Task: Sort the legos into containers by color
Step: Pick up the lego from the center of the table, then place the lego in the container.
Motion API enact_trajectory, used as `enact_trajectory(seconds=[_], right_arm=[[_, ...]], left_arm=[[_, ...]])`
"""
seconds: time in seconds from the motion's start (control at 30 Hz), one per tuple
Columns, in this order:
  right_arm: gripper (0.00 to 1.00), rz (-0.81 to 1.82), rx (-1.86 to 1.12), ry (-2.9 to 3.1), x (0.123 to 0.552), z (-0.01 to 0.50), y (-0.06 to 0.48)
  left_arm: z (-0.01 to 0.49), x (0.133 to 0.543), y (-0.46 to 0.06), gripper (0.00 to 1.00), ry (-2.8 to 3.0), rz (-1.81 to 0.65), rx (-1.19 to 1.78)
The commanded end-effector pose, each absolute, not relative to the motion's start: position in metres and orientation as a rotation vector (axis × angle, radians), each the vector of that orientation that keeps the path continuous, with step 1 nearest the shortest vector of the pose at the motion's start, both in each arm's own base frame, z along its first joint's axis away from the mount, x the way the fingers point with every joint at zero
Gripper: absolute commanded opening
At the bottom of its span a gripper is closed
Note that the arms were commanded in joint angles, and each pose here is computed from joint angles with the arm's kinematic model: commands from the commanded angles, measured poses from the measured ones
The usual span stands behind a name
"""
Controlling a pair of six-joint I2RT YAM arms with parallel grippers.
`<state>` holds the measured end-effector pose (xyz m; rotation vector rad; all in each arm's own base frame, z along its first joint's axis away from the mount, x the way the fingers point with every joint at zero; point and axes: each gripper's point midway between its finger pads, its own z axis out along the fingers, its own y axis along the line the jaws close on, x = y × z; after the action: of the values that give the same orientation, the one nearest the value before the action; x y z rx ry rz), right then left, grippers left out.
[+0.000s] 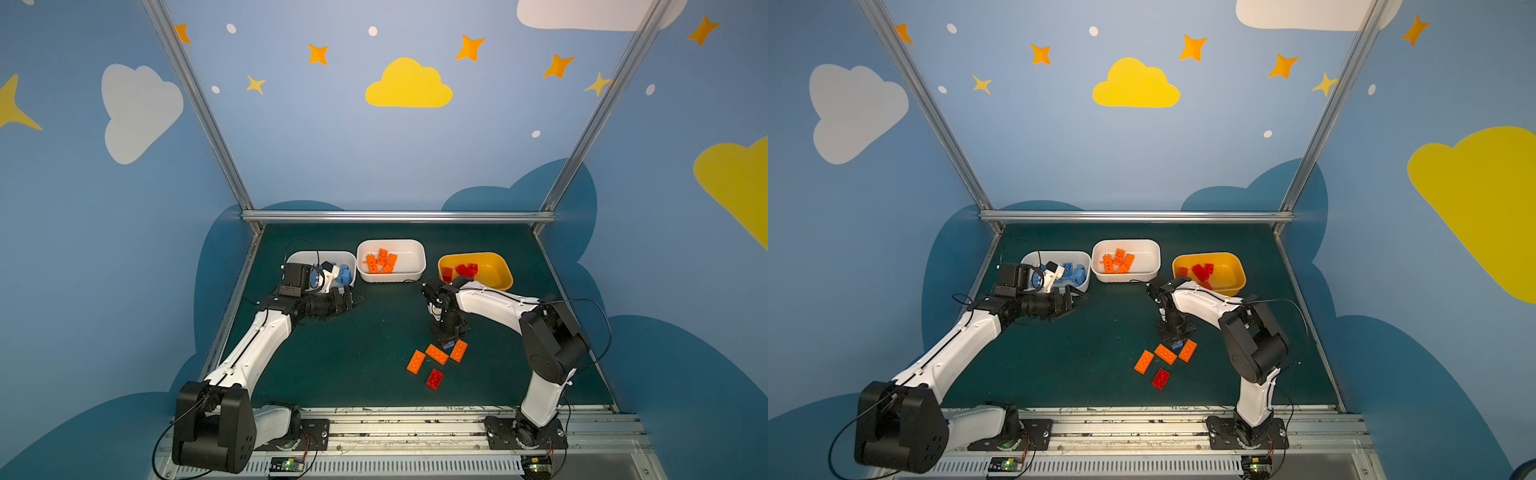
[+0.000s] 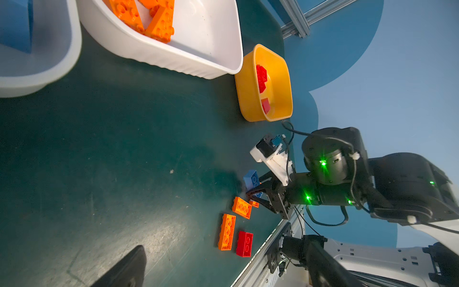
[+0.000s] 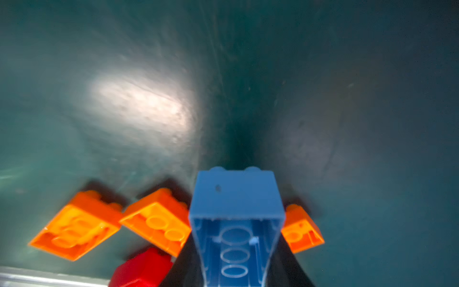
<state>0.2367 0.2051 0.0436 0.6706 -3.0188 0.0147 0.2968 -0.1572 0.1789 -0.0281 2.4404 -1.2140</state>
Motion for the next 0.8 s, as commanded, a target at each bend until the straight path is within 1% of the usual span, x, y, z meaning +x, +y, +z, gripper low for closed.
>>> enact_trajectory(seconds=[0.0, 0.13, 0.3, 0.5, 0.77], right_arm=[[0.25, -0.086, 0.752, -3.093, 0.250, 0.084, 0.232], [0.25, -0.254, 0.854, -3.123, 0.258, 0.112, 0.277], [0.25, -0.584, 0.997, -3.112, 0.265, 0.147, 0.353], [0.25, -0.884, 1.151, -3.043, 0.275, 0.172, 0.430], [0.26, -1.092, 1.270, -3.088, 0.316, 0.182, 0.485]], left_arm=[[0.188, 0.299, -0.151, 0.99, 2.434, -1.171, 0.000], [0.192, 0.298, -0.135, 0.99, 2.419, -1.150, -0.043], [0.192, 0.289, -0.108, 0.99, 2.412, -1.099, -0.115], [0.187, 0.279, -0.084, 0.99, 2.397, -1.048, -0.209], [0.176, 0.277, -0.066, 0.99, 2.385, -0.983, -0.291]])
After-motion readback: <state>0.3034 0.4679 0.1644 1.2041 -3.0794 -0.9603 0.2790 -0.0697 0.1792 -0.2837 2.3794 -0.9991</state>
